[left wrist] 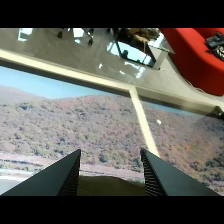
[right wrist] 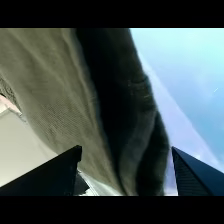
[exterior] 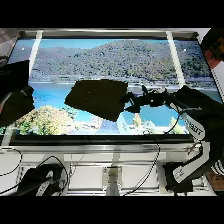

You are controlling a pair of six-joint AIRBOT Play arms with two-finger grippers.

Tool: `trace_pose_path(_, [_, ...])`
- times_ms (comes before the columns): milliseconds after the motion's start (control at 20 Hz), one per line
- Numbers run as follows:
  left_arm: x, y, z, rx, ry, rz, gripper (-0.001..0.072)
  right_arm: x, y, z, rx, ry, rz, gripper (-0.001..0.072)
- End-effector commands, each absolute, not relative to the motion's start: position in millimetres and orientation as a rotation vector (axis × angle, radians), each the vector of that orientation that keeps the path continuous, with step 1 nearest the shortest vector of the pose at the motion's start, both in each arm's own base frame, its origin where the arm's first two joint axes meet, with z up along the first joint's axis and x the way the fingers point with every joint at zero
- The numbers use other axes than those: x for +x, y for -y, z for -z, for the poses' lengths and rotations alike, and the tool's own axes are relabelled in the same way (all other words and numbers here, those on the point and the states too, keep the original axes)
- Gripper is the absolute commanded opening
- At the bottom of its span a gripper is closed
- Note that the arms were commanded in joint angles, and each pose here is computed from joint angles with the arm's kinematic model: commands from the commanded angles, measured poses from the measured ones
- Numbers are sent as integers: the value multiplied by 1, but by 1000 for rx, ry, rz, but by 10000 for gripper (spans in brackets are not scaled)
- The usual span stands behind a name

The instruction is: Fold the clothes and pants, and hang the long-sleeved shirts on hangers.

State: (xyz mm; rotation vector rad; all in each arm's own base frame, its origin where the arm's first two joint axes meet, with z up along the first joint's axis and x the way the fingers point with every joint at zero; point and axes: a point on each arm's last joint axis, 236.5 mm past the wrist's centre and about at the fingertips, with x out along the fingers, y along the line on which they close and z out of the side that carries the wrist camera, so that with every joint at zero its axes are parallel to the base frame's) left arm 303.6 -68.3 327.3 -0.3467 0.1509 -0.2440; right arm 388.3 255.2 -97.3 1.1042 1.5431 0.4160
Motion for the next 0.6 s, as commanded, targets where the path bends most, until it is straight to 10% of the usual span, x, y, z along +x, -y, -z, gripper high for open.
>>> trace_pose_path(0, [303,68,-328,-347,-149,244,442,383,-283,104,1138,-1571,-432,618])
trace_pose_path(200, [303,68,-328,-347,-150,244,442,405,-306,87,1094,-1508,-491,601])
trace_pose_path(400, [303,68,-328,-347,-149,244,442,433,-303,76,1095,-1420,-461,98])
trace_pose_path(550, [303,68,-328,-347,-149,244,442,438,-291,79,1095,-1416,-430,23])
